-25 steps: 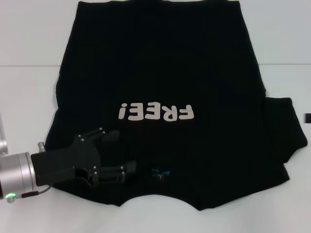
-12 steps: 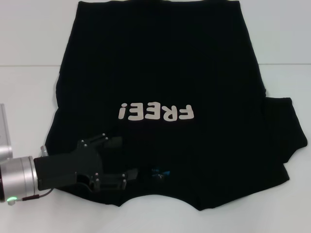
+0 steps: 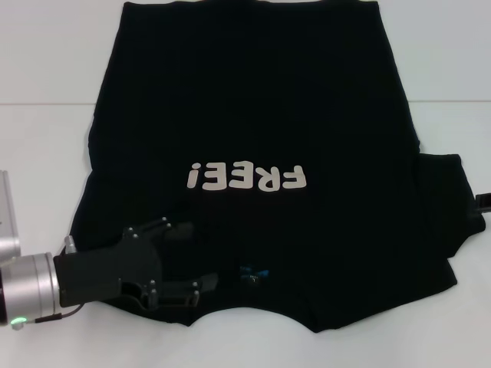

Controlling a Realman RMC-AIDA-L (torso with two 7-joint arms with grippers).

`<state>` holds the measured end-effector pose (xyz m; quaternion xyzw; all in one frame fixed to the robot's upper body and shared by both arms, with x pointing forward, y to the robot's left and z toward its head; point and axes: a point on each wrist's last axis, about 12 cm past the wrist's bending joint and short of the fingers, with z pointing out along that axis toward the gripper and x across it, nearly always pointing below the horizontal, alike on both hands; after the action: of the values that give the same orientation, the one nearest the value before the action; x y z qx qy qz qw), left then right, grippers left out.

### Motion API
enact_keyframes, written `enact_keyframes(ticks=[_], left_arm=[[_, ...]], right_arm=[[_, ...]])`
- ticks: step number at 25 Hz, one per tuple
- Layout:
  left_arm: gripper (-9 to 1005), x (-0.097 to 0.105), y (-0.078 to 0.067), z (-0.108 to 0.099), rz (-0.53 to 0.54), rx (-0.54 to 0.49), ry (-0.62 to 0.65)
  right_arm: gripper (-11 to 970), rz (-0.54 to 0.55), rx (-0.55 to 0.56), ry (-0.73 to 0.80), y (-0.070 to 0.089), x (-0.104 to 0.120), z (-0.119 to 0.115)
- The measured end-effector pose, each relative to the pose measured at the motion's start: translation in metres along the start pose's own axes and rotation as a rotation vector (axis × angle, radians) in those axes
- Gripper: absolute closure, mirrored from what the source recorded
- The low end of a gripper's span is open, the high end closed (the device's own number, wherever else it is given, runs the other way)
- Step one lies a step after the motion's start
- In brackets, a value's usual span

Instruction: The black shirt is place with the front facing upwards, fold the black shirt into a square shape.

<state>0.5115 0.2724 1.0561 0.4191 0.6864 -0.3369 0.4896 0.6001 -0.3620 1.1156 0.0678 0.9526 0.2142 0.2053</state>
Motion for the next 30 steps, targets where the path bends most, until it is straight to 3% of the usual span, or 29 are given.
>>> enact_keyframes(ticks=[30], left_arm=[[61,-0.003,0.003,0.003,0.02,0.001,0.013]], right_arm=[[135,-0.023,0.013,0.003,0.01,0.0,0.024]])
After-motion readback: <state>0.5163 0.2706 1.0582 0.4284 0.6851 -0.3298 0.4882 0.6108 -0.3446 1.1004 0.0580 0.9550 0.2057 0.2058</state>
